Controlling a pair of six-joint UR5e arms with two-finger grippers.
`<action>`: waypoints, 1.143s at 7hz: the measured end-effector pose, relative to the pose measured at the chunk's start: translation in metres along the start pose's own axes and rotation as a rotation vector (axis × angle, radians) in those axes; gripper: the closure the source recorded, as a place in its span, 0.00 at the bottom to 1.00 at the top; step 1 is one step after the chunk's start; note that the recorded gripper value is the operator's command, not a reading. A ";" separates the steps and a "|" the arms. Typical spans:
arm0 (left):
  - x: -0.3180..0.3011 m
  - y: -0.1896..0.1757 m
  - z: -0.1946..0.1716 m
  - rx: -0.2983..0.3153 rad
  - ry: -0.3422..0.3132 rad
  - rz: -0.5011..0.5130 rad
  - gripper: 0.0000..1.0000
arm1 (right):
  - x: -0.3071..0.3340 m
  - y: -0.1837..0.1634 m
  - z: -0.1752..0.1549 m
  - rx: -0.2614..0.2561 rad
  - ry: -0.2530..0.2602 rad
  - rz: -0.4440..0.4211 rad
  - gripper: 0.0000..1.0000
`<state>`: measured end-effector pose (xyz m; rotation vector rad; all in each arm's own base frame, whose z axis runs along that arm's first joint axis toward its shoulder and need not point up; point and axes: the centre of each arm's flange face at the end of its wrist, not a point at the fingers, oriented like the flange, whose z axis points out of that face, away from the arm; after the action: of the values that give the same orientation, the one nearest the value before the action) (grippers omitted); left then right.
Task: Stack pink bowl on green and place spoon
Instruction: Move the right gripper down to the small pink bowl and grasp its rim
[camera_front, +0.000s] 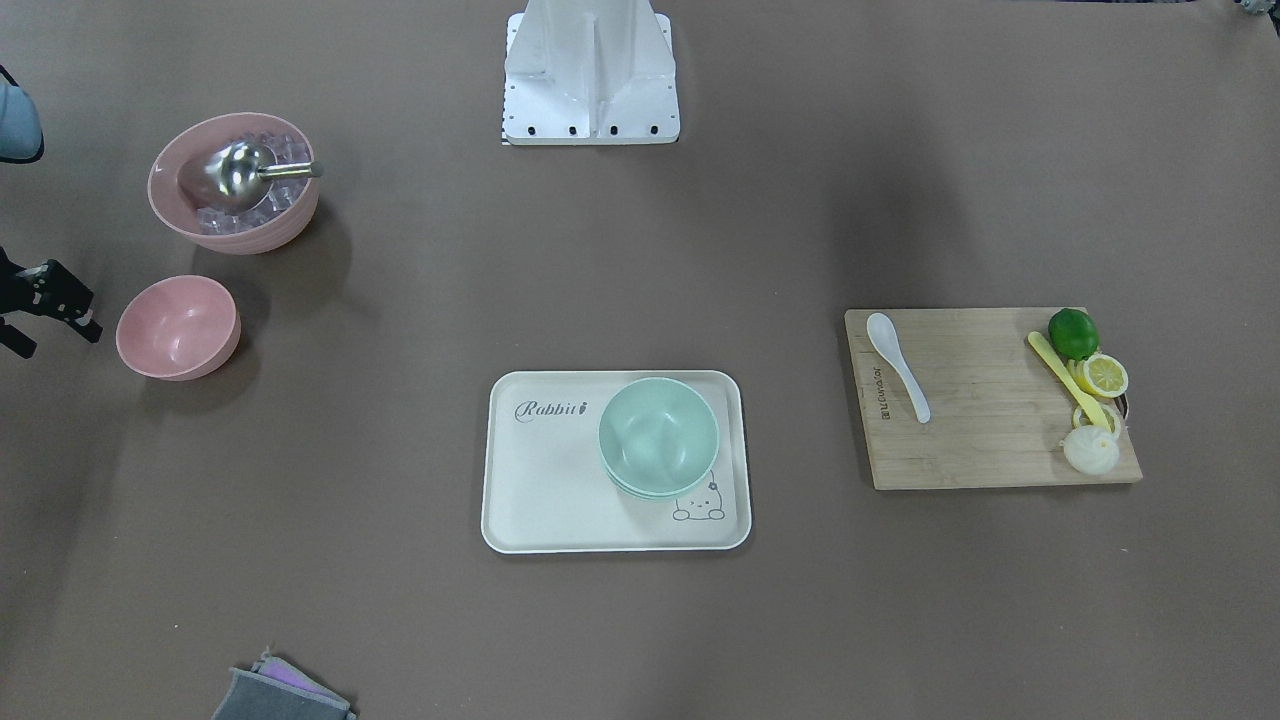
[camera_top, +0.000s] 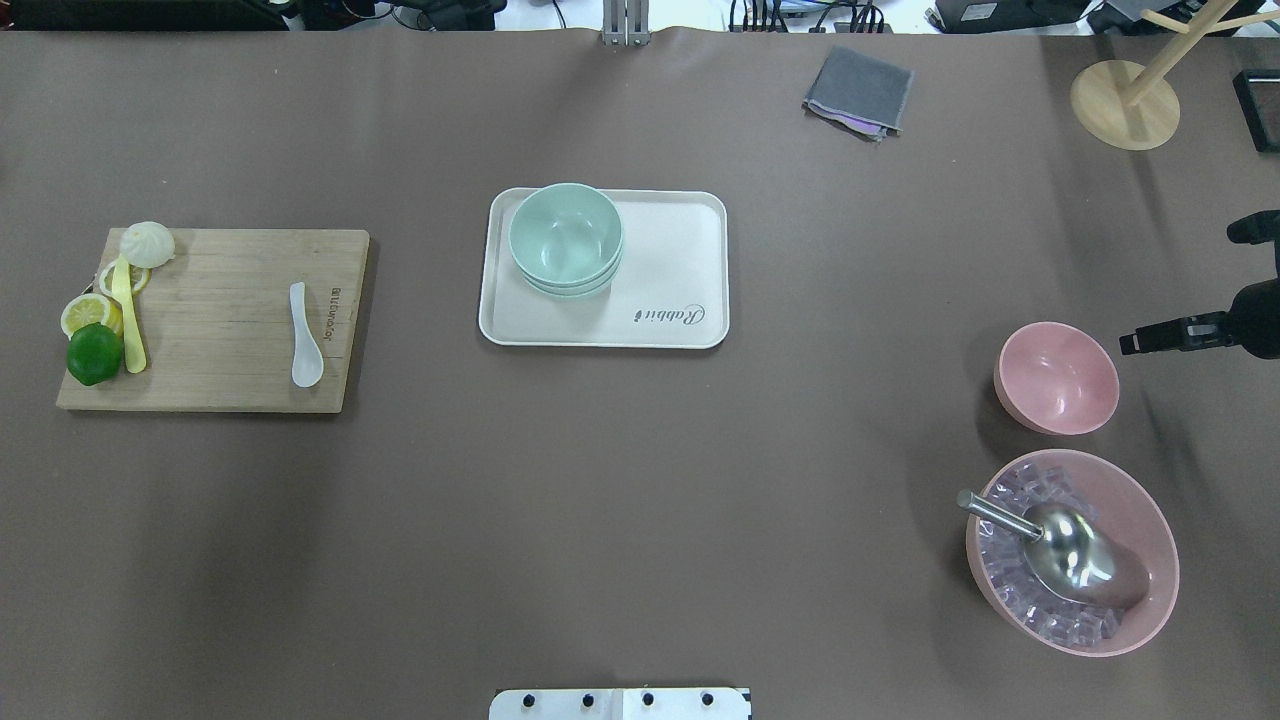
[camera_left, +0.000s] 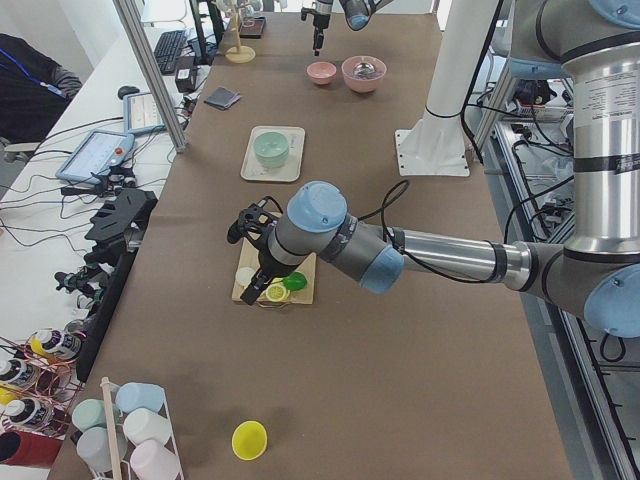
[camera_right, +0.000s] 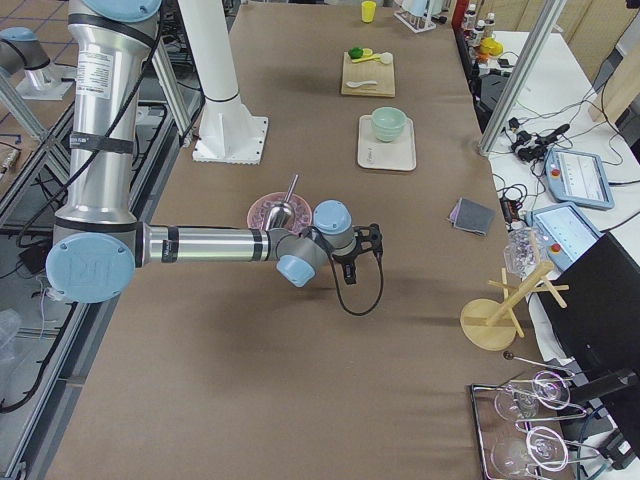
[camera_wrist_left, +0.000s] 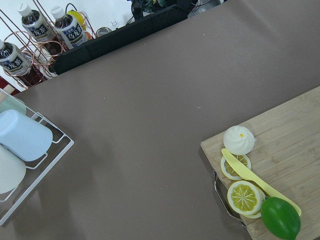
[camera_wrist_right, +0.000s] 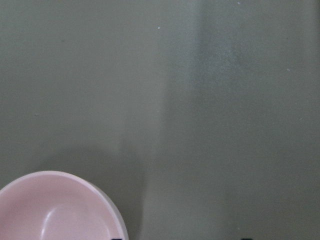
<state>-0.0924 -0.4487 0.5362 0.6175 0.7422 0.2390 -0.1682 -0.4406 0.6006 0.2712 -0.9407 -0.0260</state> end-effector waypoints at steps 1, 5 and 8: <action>0.000 0.000 0.000 0.000 0.000 0.001 0.02 | -0.009 0.000 0.007 -0.001 -0.011 0.006 0.33; 0.000 0.002 0.000 -0.001 0.001 0.000 0.02 | -0.029 0.014 0.027 -0.025 -0.010 -0.015 1.00; 0.000 0.007 0.001 -0.005 0.002 -0.002 0.02 | -0.036 0.013 0.021 -0.022 -0.023 -0.026 1.00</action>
<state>-0.0918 -0.4441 0.5411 0.6121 0.7437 0.2395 -0.2079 -0.4277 0.5866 0.2627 -0.9594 -0.0632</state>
